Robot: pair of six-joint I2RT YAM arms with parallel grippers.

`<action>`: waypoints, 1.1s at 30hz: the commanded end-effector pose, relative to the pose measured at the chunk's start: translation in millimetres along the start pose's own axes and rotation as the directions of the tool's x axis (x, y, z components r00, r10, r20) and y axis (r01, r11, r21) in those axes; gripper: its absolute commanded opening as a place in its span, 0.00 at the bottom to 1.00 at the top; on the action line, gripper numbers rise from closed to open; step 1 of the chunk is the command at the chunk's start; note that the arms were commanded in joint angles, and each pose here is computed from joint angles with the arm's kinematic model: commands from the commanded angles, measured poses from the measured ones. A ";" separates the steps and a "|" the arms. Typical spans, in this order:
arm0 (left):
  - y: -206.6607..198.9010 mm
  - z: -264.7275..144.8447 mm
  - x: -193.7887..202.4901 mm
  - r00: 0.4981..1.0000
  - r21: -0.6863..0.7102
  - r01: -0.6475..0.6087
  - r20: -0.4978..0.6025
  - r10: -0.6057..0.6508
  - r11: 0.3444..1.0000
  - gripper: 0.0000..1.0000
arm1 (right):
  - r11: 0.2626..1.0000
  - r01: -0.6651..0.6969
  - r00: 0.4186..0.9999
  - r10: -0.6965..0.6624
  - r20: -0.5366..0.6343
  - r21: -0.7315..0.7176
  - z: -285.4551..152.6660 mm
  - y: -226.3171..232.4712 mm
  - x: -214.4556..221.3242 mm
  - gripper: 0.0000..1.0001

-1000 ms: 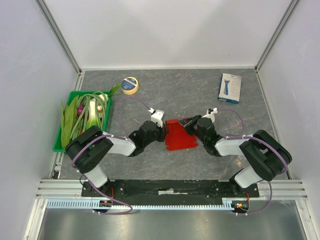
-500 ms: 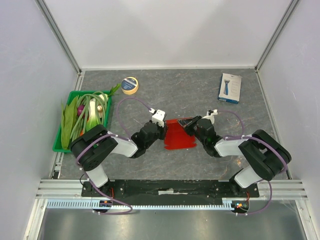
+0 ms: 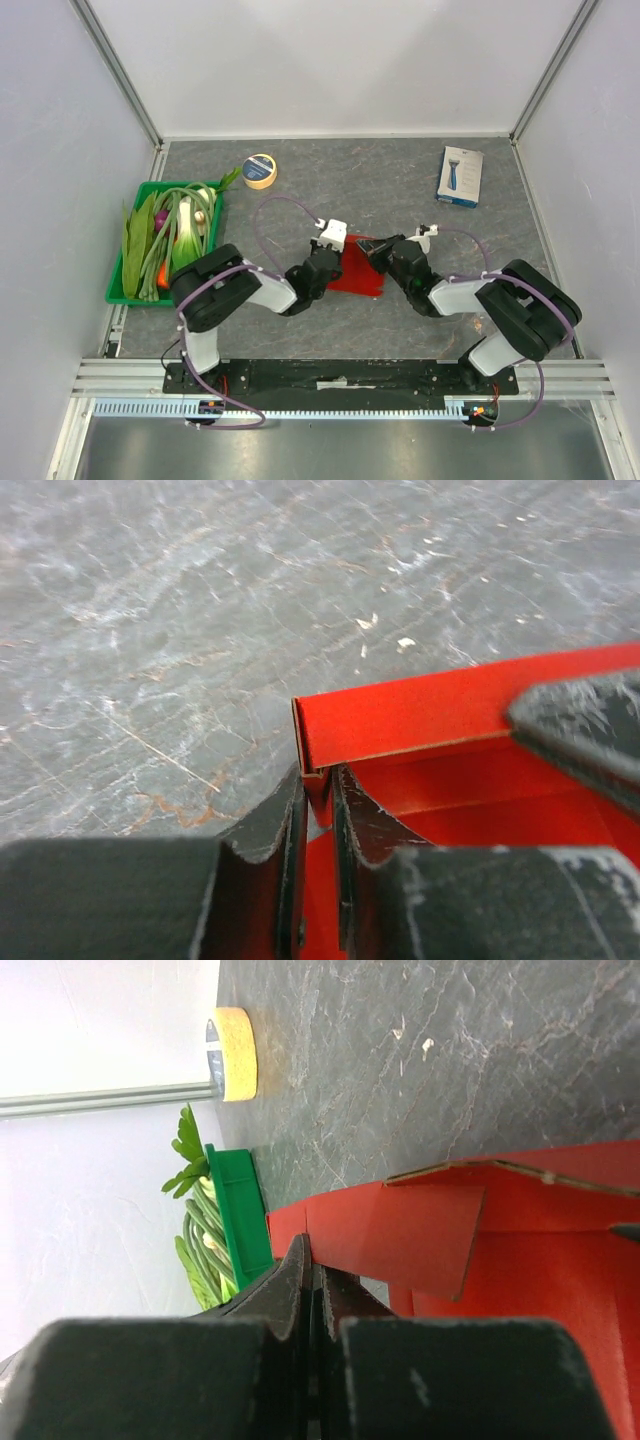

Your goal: Fold the paper box

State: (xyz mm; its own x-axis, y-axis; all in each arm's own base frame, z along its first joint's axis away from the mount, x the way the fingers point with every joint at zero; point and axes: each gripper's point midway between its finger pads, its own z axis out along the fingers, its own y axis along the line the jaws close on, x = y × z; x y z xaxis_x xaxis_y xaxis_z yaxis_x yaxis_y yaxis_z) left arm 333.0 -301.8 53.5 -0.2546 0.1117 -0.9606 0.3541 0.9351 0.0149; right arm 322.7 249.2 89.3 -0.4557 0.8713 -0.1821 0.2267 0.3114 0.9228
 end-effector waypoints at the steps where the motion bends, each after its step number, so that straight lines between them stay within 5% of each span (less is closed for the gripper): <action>1: 22.2 15.8 -11.4 0.990 -0.307 -0.105 0.062 0.129 0.946 0.02 | 0.990 -0.024 0.997 0.033 -0.063 0.141 -14.9 -44.6 29.3 0.00; 4: 30.1 14.1 1.1 0.974 -0.406 -0.190 0.040 0.225 0.894 0.02 | 0.986 -0.066 0.994 0.079 -0.076 0.154 -18.9 -46.3 40.6 0.00; 9: 33.0 5.3 -5.7 0.971 -0.434 -0.154 0.101 0.217 0.888 0.02 | 0.988 -0.071 0.994 0.081 -0.068 0.139 -18.4 -42.7 42.4 0.00; 13: 17.5 -0.3 -12.3 0.974 -0.291 -0.146 0.126 0.189 0.945 0.02 | 0.996 -0.017 0.998 0.023 -0.060 0.091 -18.7 -26.3 35.3 0.00; 16: 3.8 -8.1 -19.1 0.976 -0.150 -0.125 0.158 0.149 0.981 0.02 | 0.972 0.178 0.984 -0.176 -0.029 0.152 -27.1 -28.2 14.7 0.01; 17: -0.6 -10.9 -24.4 0.976 -0.116 -0.117 0.172 0.136 0.986 0.02 | 0.940 0.281 0.960 -0.279 -0.037 0.192 -30.0 -32.0 7.7 0.13; 18: 1.0 -15.7 -21.6 0.976 -0.101 -0.110 0.179 0.127 0.989 0.02 | 0.935 0.307 0.951 -0.308 -0.025 0.178 -29.8 -7.9 0.8 0.40; 22: -2.4 -22.3 -17.0 0.976 -0.037 -0.104 0.188 0.109 0.994 0.02 | 0.909 0.376 0.926 -0.376 -0.033 0.181 -46.0 2.4 -14.1 0.76; 27: -3.5 -27.1 -15.8 0.976 -0.010 -0.087 0.200 0.087 0.996 0.02 | 0.965 0.229 0.971 -0.219 -0.093 0.124 -40.9 21.3 -1.2 0.86; 33: -2.2 -29.0 -15.6 0.973 -0.003 -0.065 0.223 0.064 0.998 0.02 | 0.991 0.026 0.991 -0.007 -0.137 0.135 -22.3 16.6 15.2 0.81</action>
State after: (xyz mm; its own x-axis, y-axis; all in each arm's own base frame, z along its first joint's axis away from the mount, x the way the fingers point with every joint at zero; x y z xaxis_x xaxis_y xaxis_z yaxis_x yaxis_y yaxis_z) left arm 310.2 -293.4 62.5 -0.0555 0.1751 -0.9830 0.3595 0.9220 0.1439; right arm 292.9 241.0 103.0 -0.5767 0.7673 -0.2806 0.2876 0.5121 0.8093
